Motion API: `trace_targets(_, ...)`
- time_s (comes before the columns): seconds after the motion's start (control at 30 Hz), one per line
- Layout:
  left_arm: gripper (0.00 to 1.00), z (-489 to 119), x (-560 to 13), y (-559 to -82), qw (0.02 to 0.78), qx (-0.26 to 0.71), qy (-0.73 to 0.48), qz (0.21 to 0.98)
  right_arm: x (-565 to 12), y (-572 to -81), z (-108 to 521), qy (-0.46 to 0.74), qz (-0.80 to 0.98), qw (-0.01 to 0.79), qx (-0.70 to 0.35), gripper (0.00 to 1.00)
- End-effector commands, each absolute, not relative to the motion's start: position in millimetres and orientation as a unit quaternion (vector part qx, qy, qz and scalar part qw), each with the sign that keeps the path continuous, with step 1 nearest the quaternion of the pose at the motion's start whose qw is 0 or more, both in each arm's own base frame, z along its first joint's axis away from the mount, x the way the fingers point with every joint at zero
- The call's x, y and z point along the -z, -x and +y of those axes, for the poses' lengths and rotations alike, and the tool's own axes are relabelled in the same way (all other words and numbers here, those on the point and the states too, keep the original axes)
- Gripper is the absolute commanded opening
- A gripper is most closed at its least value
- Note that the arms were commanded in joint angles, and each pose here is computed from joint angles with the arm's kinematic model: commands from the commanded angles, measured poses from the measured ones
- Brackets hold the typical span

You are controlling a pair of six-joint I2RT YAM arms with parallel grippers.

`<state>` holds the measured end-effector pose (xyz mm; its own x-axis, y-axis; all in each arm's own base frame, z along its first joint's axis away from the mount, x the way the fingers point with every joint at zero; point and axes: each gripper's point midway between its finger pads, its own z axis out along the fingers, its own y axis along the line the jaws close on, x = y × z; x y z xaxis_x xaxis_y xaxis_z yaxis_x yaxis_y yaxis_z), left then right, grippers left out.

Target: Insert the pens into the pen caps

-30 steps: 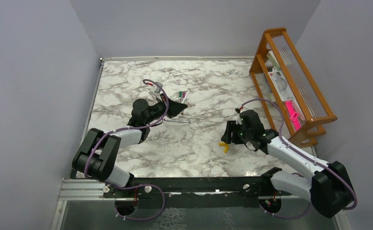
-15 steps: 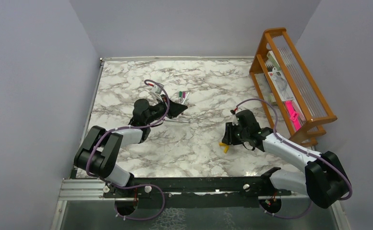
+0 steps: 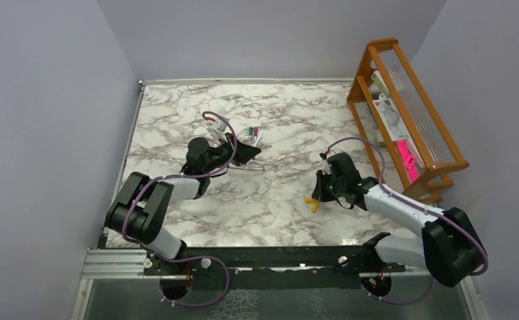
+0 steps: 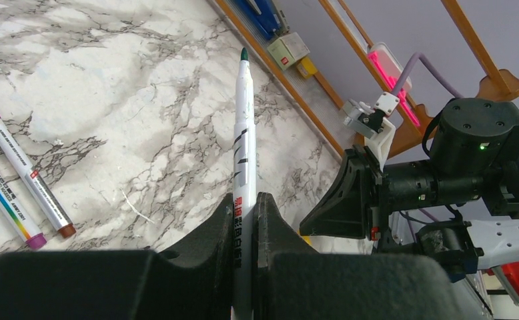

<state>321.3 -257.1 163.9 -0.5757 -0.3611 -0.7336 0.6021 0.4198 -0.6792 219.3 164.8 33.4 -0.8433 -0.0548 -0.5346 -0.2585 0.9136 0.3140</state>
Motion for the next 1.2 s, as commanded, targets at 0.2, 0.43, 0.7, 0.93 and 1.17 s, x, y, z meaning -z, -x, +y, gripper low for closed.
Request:
trace_targets(0.2,0.0,-258.8,-177.4,-323.1,0.469,0.534,-0.091,0.697,-39.2,-212.8,175.1,0.099,0.933,0.27,-0.215,0.01)
trace_targets(0.43,0.0,-259.2,-175.9,-323.4,0.465,0.536,-0.088,0.699,-35.7,-207.3,179.5,0.108,0.936,0.261,-0.212,0.01)
trace_targets(0.7,0.0,-258.7,-180.7,-322.4,0.47,0.537,-0.09,0.695,-36.5,-208.0,174.5,0.107,0.941,0.258,-0.19,0.01)
trace_targets(0.93,0.0,-258.6,-181.5,-321.7,0.47,0.538,-0.09,0.694,-30.7,-210.2,172.7,0.113,0.947,0.246,-0.175,0.01)
trace_targets(1.17,0.0,-258.3,-181.4,-321.4,0.47,0.538,-0.091,0.694,-25.6,-217.8,166.0,0.095,0.953,0.247,-0.147,0.01)
